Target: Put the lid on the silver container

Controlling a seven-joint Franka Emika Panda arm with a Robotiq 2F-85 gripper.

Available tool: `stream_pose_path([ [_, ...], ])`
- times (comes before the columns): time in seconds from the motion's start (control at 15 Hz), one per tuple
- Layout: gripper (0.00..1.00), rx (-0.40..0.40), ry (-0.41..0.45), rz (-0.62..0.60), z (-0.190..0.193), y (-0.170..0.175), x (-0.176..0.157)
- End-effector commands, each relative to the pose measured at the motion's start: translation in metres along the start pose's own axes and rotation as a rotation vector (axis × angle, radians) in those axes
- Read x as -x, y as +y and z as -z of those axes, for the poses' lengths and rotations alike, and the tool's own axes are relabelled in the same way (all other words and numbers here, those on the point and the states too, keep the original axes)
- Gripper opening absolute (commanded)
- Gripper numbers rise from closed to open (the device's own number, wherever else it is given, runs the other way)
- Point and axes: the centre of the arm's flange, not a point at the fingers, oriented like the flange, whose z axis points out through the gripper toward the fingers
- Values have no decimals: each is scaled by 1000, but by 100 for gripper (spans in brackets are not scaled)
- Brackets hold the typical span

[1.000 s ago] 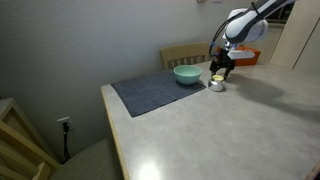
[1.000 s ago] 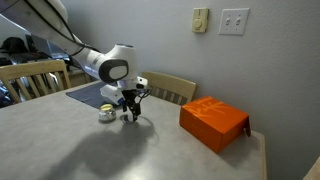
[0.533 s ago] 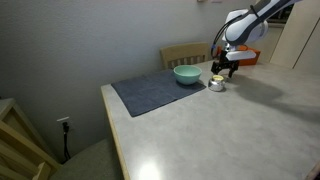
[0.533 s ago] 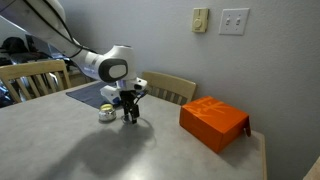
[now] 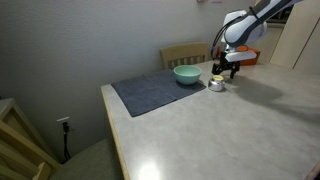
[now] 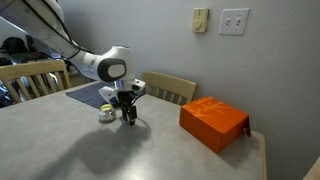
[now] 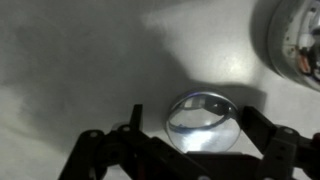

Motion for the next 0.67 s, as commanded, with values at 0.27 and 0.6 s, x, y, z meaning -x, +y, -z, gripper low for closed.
stream_pose_path([
  [0.27,91,-1,-29,24,-2,-1,-1],
  [0.6,46,-6,-38,49,1,-7,-1],
])
